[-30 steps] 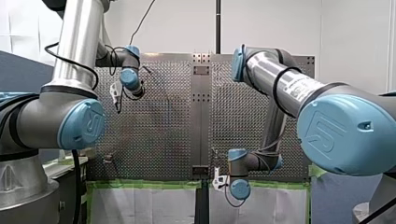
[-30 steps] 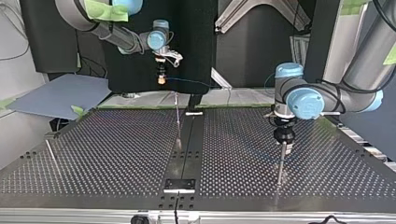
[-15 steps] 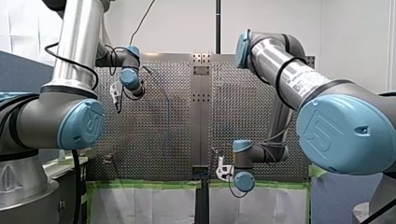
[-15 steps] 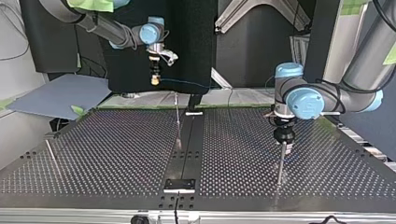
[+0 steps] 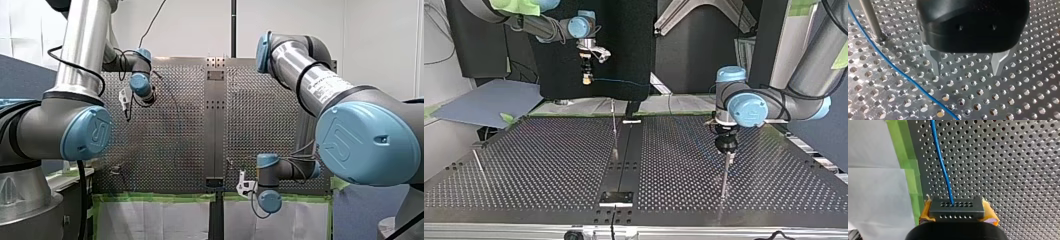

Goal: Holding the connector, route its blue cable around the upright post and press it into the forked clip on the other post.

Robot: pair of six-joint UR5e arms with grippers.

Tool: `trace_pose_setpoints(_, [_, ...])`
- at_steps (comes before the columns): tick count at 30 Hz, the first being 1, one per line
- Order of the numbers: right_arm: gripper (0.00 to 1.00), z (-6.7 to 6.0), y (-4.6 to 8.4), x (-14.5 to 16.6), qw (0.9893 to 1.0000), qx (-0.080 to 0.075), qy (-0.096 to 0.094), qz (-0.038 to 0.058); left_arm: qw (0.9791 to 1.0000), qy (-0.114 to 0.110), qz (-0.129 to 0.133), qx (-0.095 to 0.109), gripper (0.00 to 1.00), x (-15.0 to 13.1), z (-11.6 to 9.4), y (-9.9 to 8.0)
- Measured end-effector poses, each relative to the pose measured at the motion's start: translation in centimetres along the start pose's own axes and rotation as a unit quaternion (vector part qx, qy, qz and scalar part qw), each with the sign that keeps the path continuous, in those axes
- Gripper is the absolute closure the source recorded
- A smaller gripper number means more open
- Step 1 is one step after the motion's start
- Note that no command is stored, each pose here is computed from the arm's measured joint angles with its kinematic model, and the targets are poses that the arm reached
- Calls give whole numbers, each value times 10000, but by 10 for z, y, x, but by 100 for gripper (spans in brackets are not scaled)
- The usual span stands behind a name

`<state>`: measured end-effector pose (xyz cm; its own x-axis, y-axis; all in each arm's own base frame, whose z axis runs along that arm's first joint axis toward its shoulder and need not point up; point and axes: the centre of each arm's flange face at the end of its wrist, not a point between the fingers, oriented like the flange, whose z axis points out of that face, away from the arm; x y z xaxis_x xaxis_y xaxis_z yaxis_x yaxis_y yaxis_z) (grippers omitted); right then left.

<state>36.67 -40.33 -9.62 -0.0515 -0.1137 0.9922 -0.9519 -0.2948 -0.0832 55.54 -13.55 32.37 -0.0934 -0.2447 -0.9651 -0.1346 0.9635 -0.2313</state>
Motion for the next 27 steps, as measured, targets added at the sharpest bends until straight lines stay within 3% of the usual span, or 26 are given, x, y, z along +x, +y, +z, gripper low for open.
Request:
trace_pose_setpoints(5, [100, 8, 2, 5, 9997, 149, 191, 53, 10000, 4, 7, 7, 0, 1, -1, -3])
trace_pose_setpoints(13, [100, 23, 5, 13, 9983, 340, 463, 102, 10000, -9, 12, -34, 0, 2, -2, -5])
trace_pose_setpoints(22, [100, 30, 8, 16, 9977, 454, 500, 108, 10000, 33, 47, -79, 0, 3, -5, -6])
trace_pose_setpoints(27, [100, 31, 9, 16, 9976, 476, 488, 108, 9996, 106, 29, -251, 0, 4, -7, -2])
